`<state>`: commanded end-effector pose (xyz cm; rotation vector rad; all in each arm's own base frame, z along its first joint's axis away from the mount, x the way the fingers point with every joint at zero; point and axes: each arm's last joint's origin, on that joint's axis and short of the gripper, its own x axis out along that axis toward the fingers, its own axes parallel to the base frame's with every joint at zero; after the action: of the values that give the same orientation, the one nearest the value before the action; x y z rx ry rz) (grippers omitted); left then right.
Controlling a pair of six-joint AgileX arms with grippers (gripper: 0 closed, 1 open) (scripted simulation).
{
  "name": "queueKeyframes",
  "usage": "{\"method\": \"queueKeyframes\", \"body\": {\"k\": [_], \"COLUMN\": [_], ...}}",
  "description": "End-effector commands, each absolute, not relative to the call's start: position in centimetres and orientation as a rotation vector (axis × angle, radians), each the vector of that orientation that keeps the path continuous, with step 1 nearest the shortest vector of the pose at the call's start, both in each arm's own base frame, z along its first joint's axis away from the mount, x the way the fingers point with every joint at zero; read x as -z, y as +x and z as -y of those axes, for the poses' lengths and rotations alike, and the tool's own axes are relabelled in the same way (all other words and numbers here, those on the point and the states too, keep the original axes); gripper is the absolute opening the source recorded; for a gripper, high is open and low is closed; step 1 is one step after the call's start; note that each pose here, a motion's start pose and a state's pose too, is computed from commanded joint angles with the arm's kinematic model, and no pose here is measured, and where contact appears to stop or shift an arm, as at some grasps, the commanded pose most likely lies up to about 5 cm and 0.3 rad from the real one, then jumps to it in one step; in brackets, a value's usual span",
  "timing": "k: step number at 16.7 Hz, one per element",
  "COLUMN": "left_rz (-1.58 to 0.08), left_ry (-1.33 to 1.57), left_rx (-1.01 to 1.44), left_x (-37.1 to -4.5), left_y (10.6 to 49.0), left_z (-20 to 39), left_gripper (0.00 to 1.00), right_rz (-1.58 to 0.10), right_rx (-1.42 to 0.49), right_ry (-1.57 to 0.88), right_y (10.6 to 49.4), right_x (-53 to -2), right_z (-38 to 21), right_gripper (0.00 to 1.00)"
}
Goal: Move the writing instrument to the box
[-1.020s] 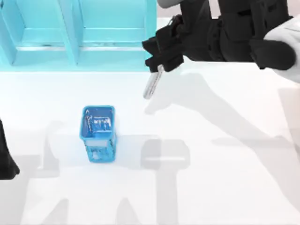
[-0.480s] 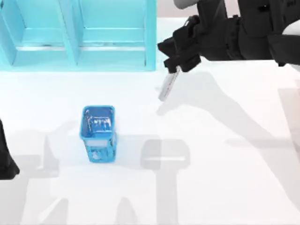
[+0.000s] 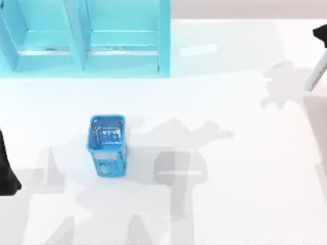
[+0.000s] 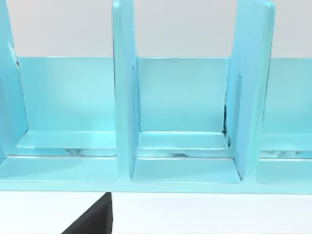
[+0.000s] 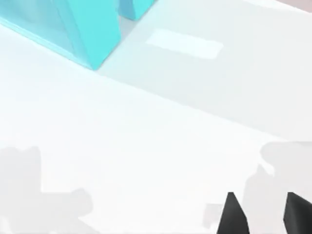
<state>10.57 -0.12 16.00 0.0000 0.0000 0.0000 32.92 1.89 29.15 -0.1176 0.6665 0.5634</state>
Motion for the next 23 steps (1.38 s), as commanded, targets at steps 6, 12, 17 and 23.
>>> {"method": "queueKeyframes", "body": {"k": [6,12,17,23], "left_rz": [0.0,0.0,0.0,0.0], "left_ry": [0.0,0.0,0.0,0.0], "left_rx": [0.0,0.0,0.0,0.0], "left_x": [-16.0,-16.0,-16.0,-16.0], "left_y": [10.6,10.6,10.6,10.6], "left_z": [0.1,0.1,0.1,0.1], "left_gripper": [1.0,1.0,1.0,1.0], "right_rz": [-0.695,-0.714,-0.724,-0.693], "right_rx": [-0.317,-0.269,-0.273,-0.263], "right_ry": [-0.103,-0.102,-0.094,-0.122], "right_y": [25.2,21.8,22.2,23.6], "right_x": [-30.6,-30.6,-30.0,-26.4], "right_z": [11.0,12.9,12.8,12.5], "right_gripper": [0.0,0.0,0.0,0.0]}}
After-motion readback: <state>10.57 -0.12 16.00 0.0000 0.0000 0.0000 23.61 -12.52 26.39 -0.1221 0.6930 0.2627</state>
